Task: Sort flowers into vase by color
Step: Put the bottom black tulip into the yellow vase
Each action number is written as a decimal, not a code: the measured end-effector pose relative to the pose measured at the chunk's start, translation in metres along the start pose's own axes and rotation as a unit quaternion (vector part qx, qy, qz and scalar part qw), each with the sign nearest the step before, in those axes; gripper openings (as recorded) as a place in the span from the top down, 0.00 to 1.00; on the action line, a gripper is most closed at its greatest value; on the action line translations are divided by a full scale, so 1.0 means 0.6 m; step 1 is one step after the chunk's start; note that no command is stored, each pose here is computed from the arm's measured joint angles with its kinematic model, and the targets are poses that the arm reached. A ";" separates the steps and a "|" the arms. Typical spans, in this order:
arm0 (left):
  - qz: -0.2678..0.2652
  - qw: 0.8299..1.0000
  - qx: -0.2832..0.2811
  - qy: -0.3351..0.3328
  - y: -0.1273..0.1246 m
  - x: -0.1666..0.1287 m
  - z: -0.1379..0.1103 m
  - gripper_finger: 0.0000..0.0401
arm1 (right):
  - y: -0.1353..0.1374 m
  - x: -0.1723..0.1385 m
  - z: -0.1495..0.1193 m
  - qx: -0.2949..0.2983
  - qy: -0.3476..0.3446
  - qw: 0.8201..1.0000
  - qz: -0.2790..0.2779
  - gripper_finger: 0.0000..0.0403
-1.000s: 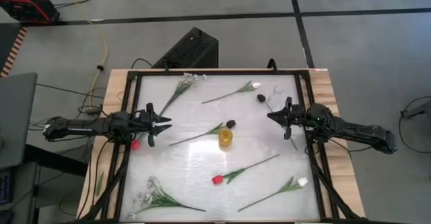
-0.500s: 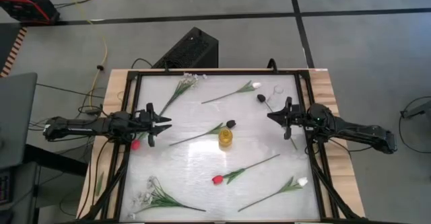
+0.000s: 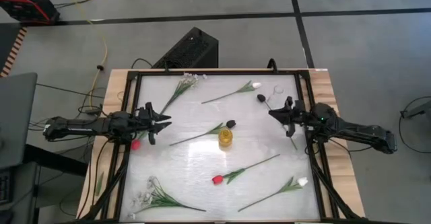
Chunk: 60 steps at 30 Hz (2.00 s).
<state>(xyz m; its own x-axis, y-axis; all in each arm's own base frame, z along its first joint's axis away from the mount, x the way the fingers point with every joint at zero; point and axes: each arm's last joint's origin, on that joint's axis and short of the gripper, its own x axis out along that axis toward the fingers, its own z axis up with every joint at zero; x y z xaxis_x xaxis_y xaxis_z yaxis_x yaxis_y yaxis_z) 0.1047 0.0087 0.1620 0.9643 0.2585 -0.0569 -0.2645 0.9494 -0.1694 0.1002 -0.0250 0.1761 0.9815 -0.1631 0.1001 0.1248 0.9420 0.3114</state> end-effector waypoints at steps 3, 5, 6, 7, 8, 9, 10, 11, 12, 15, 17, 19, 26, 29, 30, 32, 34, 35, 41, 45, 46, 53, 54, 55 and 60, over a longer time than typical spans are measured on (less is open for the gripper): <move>0.014 1.000 -0.025 -0.004 0.001 0.000 0.000 0.73 | 0.002 0.000 0.003 0.020 -0.005 1.000 0.017 0.87; 0.010 0.999 -0.033 -0.012 0.001 0.000 0.003 0.73 | 0.004 0.000 0.002 0.022 -0.001 0.999 0.029 0.87; 0.001 0.999 -0.036 -0.017 -0.001 0.000 0.005 0.73 | 0.004 0.000 0.002 0.026 0.000 0.999 0.031 0.87; -0.011 0.999 -0.038 -0.020 -0.002 0.001 0.007 0.73 | 0.005 0.000 0.002 0.032 0.001 0.999 0.033 0.87; -0.023 0.999 -0.038 -0.023 -0.004 0.002 0.009 0.73 | 0.006 0.000 0.002 0.035 0.000 0.999 0.036 0.87; -0.032 0.999 -0.038 -0.021 -0.005 0.004 0.009 0.73 | 0.007 0.000 0.002 0.035 0.000 0.999 0.039 0.87; -0.035 0.998 -0.038 -0.020 -0.006 0.006 0.009 0.73 | 0.008 0.000 0.002 0.035 0.000 0.999 0.042 0.87; -0.034 0.999 -0.037 -0.016 -0.007 0.009 0.009 0.73 | 0.009 0.000 0.002 0.036 0.000 0.998 0.045 0.87; -0.030 0.999 -0.034 -0.003 -0.007 0.012 0.007 0.73 | 0.011 0.001 0.002 0.036 0.001 0.998 0.049 0.87; -0.009 0.999 -0.015 0.041 -0.010 0.026 0.011 0.73 | 0.015 0.005 0.000 0.031 0.017 0.998 0.056 0.87; 0.024 0.998 -0.009 0.060 -0.012 0.039 0.025 0.73 | 0.018 0.010 0.004 0.033 0.023 0.997 0.062 0.87; 0.056 0.993 0.002 0.106 -0.014 0.054 0.041 0.73 | 0.023 0.015 0.007 0.034 0.030 0.997 0.070 0.87; 0.075 0.965 0.044 0.247 -0.028 0.107 0.090 0.73 | 0.049 0.043 0.004 0.039 0.106 0.988 0.101 0.87; 0.020 0.965 0.066 0.255 -0.039 0.137 0.091 0.73 | 0.068 0.062 0.013 0.033 0.135 0.983 0.119 0.87; 0.001 0.963 0.071 0.259 -0.042 0.145 0.089 0.73 | 0.075 0.069 0.015 0.026 0.145 0.981 0.126 0.87; -0.033 0.960 0.074 0.269 -0.047 0.161 0.081 0.73 | 0.093 0.084 0.017 0.012 0.166 0.975 0.146 0.87; -0.058 0.958 0.068 0.273 -0.052 0.175 0.071 0.73 | 0.112 0.098 0.017 0.000 0.195 0.967 0.165 0.87; -0.068 0.958 0.066 0.270 -0.054 0.182 0.067 0.73 | 0.123 0.104 0.016 -0.004 0.216 0.961 0.173 0.87; -0.094 0.958 0.071 0.262 -0.068 0.218 0.038 0.73 | 0.179 0.143 0.011 -0.031 0.344 0.922 0.173 0.87; -0.086 0.957 0.079 0.266 -0.068 0.240 0.011 0.73 | 0.210 0.166 0.007 -0.051 0.400 0.900 0.164 0.87; -0.084 0.955 0.079 0.272 -0.067 0.245 0.003 0.73 | 0.216 0.171 0.005 -0.056 0.409 0.897 0.160 0.87; -0.055 0.942 0.105 0.313 -0.067 0.283 -0.032 0.73 | 0.226 0.191 -0.024 -0.080 0.467 0.871 0.128 0.87; -0.056 0.940 0.105 0.319 -0.067 0.287 -0.037 0.73 | 0.225 0.192 -0.028 -0.081 0.472 0.869 0.126 0.87; -0.056 0.939 0.105 0.324 -0.067 0.291 -0.041 0.73 | 0.224 0.193 -0.032 -0.082 0.477 0.866 0.124 0.87; -0.044 0.925 0.111 0.361 -0.062 0.300 -0.077 0.73 | 0.223 0.194 -0.041 -0.086 0.489 0.860 0.118 0.87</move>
<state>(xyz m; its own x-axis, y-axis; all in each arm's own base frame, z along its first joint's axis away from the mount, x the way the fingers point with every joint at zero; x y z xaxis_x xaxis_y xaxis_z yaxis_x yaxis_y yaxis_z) 0.2875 0.0117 0.1125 0.7033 0.0681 -0.7077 -0.0988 0.9951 -0.0024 0.2345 0.0892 0.2061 0.6248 0.2836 -0.7274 -0.1574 0.9583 0.2385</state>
